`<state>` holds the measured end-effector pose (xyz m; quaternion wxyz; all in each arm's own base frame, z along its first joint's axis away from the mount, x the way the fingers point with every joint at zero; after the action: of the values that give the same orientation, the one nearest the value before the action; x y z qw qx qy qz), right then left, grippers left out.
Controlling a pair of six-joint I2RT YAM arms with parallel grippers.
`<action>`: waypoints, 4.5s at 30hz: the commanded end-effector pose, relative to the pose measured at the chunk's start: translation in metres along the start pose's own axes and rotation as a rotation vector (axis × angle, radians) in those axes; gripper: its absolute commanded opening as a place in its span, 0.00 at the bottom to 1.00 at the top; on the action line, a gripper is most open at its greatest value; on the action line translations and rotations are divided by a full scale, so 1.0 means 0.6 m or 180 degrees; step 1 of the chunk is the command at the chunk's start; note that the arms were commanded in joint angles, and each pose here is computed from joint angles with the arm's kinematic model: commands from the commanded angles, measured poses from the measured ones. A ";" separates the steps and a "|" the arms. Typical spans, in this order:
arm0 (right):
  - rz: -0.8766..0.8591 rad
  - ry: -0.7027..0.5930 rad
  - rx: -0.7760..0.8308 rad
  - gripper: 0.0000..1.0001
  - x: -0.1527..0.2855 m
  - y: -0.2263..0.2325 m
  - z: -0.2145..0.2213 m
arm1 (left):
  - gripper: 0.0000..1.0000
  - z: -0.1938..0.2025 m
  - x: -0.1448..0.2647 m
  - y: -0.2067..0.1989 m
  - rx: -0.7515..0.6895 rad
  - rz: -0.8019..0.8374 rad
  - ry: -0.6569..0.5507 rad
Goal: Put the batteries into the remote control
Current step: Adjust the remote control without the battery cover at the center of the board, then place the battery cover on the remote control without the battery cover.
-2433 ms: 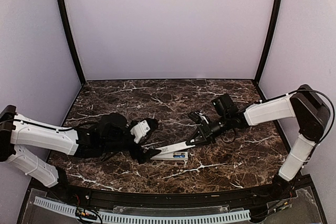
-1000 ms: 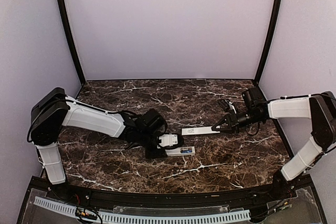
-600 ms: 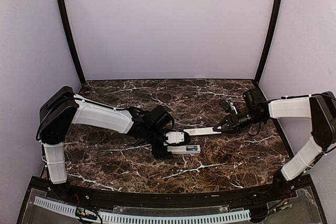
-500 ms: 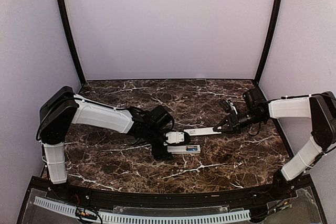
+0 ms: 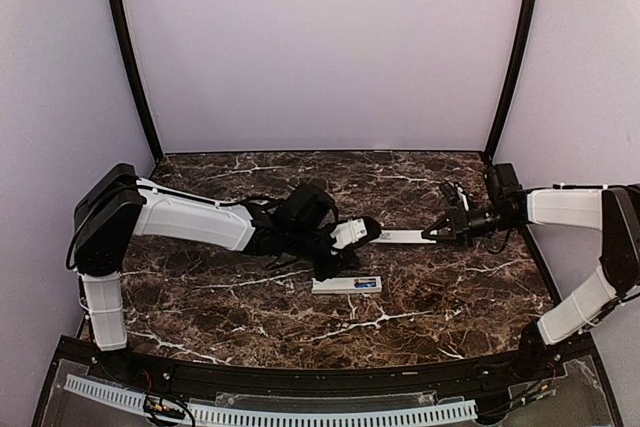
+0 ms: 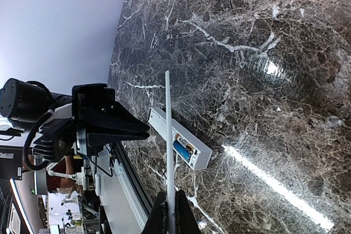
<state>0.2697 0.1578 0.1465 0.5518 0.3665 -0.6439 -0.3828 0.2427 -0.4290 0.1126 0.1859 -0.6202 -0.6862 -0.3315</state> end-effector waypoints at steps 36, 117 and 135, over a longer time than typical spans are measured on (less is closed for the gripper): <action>0.0052 -0.0046 0.0029 0.00 0.005 -0.015 0.014 | 0.00 -0.063 -0.051 -0.014 -0.0307 -0.0211 0.0050; -0.0353 0.0573 0.0159 0.00 -0.068 0.038 0.047 | 0.40 -0.023 0.149 0.002 0.0065 -0.0837 -0.0109; -0.0548 0.1052 -0.0064 0.00 -0.170 -0.013 0.064 | 0.81 0.097 0.121 -0.061 -0.0506 0.0070 0.0303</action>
<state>0.2392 0.2427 0.0910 0.6313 0.4490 -0.5130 -0.3697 0.2131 -0.3397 0.1256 0.1776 -0.5855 -0.6836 -0.3978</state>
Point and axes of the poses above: each gripper's point midway between its finger pads, its own x axis back along the fingers, its own y axis along the line the jaws close on, z = x × y, the point moved 4 cm from there along x, back along the fingers, and after that the axes turned 13 degrees about -x, right-handed, at the moved point
